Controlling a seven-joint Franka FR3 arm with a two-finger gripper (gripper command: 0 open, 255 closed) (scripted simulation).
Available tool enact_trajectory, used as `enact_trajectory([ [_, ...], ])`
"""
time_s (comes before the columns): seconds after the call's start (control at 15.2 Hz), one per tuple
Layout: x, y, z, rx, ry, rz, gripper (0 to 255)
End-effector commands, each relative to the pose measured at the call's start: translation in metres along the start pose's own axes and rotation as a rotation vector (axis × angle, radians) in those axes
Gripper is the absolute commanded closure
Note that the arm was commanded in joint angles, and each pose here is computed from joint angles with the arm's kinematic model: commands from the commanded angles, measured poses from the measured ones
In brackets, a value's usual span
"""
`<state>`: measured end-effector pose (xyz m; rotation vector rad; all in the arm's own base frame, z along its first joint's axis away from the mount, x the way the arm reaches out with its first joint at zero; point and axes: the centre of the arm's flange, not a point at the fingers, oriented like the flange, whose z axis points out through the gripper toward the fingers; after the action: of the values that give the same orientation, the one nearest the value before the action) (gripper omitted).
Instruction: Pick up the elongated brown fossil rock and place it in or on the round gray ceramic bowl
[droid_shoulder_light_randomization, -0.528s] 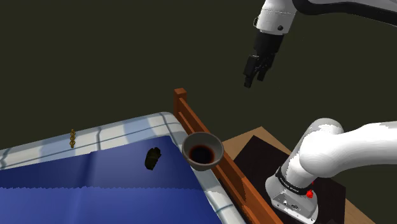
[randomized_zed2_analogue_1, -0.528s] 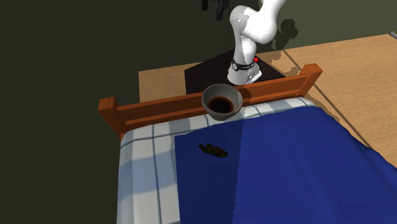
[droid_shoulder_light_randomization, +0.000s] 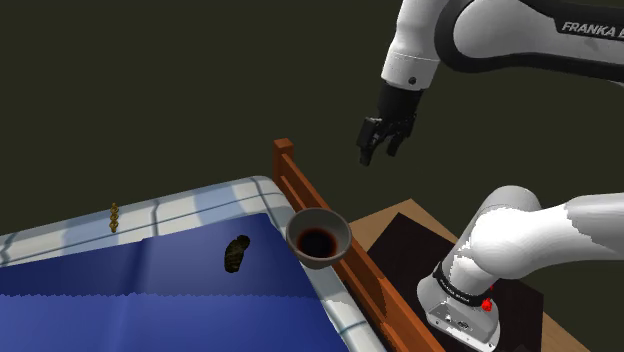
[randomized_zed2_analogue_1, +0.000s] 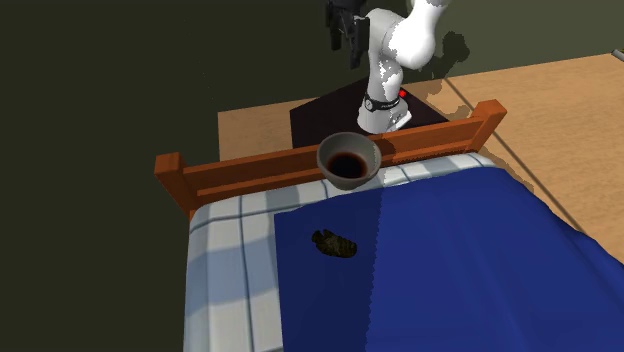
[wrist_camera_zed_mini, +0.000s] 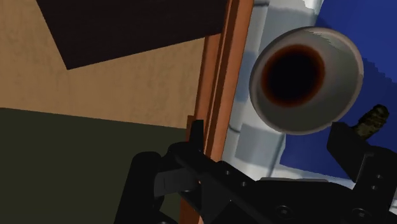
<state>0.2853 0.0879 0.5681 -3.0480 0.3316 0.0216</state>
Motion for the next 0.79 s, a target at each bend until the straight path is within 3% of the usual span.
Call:
enact_trajectory([
  [0.0,0.006,-0.018,0.017,0.014,0.006,0.049,0],
  [0.73,0.027,-0.115,0.113,0.082,0.033,0.301,0],
])
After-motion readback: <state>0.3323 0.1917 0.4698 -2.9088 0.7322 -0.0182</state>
